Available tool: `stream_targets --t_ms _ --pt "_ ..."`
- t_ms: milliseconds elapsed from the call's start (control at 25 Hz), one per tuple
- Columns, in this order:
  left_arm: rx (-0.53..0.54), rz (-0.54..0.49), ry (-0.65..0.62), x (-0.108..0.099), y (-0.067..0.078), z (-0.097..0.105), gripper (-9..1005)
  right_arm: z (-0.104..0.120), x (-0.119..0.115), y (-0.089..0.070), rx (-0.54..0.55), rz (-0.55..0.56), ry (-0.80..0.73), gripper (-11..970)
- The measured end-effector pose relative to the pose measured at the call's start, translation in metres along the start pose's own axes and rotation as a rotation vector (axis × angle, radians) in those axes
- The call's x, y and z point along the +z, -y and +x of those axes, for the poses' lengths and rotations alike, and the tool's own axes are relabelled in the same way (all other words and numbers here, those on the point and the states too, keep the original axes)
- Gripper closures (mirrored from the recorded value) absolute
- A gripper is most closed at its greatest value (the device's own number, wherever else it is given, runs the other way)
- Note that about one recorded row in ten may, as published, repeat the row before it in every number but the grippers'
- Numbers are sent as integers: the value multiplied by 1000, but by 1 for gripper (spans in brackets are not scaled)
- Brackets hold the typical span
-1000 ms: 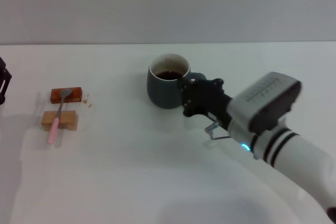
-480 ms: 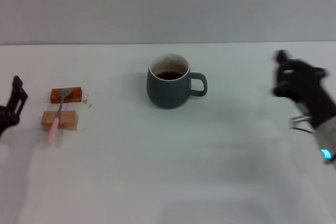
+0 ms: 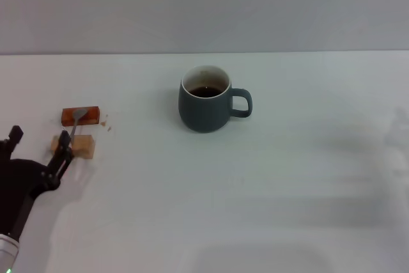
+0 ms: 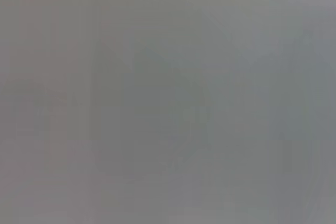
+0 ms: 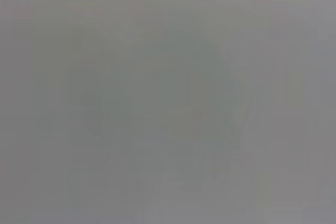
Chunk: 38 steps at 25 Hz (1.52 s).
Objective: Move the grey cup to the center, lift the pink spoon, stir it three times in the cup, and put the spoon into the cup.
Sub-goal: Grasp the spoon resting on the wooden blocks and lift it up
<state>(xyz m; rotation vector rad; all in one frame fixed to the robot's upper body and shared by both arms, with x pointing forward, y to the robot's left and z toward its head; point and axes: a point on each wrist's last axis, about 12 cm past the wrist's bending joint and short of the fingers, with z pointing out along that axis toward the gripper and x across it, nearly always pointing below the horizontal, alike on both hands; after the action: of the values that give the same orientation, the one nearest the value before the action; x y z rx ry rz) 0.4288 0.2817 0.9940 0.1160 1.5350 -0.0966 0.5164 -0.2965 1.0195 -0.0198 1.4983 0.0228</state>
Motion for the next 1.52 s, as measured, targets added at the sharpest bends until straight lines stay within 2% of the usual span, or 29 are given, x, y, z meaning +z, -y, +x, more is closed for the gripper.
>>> stream_targets --t_ms 400,1040,1520 --pt "3 46 -100 0 8 12 144 3 0 2 -10 3 -19 961" --pt "9 29 -192 9 3 21 143 2 4 -1 -11 -16 -22 959" --pt "17 31 -203 11 2 22 144 2 7 -3 -11 -23 -28 960"
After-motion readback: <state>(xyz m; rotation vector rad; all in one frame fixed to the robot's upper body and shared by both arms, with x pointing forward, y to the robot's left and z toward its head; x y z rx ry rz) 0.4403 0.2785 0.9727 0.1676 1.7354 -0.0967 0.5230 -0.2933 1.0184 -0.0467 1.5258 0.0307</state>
